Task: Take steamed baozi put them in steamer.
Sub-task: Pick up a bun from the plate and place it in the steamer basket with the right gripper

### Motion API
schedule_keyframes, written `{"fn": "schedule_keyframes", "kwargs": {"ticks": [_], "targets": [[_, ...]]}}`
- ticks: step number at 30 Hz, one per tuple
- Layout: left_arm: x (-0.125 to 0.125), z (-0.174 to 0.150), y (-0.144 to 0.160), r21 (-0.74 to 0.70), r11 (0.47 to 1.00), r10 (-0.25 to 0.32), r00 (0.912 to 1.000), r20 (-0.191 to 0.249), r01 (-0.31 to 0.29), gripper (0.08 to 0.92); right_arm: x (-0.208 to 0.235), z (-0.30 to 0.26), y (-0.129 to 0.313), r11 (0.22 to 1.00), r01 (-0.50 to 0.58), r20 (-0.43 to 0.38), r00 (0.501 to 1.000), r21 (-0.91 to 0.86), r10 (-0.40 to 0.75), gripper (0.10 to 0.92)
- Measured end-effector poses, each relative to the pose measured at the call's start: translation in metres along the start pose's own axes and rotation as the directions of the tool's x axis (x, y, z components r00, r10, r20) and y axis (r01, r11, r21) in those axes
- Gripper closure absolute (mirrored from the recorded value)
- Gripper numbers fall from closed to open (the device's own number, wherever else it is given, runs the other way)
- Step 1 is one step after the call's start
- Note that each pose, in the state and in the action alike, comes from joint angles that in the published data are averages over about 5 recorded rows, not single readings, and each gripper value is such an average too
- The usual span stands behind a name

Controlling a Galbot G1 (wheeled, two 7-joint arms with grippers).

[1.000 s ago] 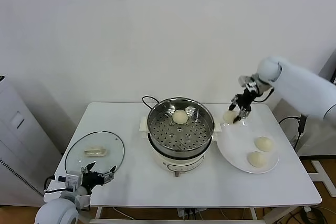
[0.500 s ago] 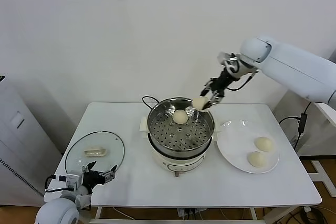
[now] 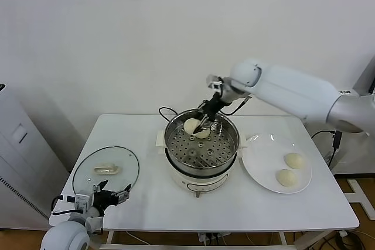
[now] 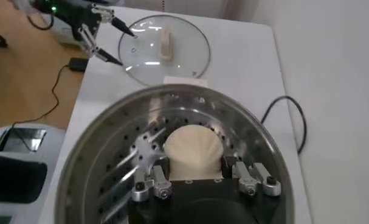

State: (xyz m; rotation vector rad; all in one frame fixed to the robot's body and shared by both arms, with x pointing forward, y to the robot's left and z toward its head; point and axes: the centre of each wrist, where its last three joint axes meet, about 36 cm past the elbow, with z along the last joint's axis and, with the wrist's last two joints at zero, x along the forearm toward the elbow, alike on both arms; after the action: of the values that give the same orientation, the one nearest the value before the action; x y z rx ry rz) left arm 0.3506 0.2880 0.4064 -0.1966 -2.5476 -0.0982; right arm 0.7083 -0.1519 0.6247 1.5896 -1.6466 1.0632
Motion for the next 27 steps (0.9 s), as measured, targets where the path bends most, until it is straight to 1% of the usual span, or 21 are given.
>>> {"fn": "schedule_keyframes", "kwargs": {"ticks": [9, 15, 17, 20, 23, 25, 27], "targets": [[0.000, 0.002, 0.002, 0.004, 1.000, -0.004, 1.0000, 0.003, 0.004, 0.177, -0.042, 0.000, 0.006, 1.000, -0.015, -0.048, 0.999, -0.023, 0.014, 0.496], [-0.001, 0.002, 0.002, 0.005, 1.000, -0.005, 1.0000, 0.002, 0.005, 0.177, -0.062, 0.000, 0.013, 0.999, -0.016, -0.048, 0.999, -0.035, 0.014, 0.495], [-0.001, 0.002, 0.003, 0.006, 1.000, -0.005, 1.0000, 0.002, 0.005, 0.177, -0.067, 0.000, 0.015, 0.999, -0.016, -0.048, 0.999, -0.038, 0.014, 0.481], [-0.002, 0.003, 0.003, 0.007, 1.000, -0.006, 1.0000, 0.000, 0.006, 0.177, -0.069, -0.001, 0.016, 0.999, -0.021, -0.046, 0.999, -0.040, 0.019, 0.419], [-0.002, 0.003, 0.002, 0.008, 1.000, -0.005, 1.0000, 0.000, 0.005, 0.177, -0.066, -0.001, 0.016, 0.999, -0.025, -0.043, 0.999, -0.038, 0.023, 0.332], [-0.002, 0.004, 0.002, 0.008, 1.000, -0.005, 1.0000, 0.000, 0.005, 0.177, -0.059, 0.000, 0.015, 0.999, -0.029, -0.043, 0.999, -0.031, 0.027, 0.274], [-0.002, 0.003, 0.002, 0.010, 1.000, -0.006, 1.0000, 0.000, 0.006, 0.177, -0.047, 0.001, 0.013, 0.999, -0.036, -0.042, 0.999, -0.022, 0.035, 0.234]]}}
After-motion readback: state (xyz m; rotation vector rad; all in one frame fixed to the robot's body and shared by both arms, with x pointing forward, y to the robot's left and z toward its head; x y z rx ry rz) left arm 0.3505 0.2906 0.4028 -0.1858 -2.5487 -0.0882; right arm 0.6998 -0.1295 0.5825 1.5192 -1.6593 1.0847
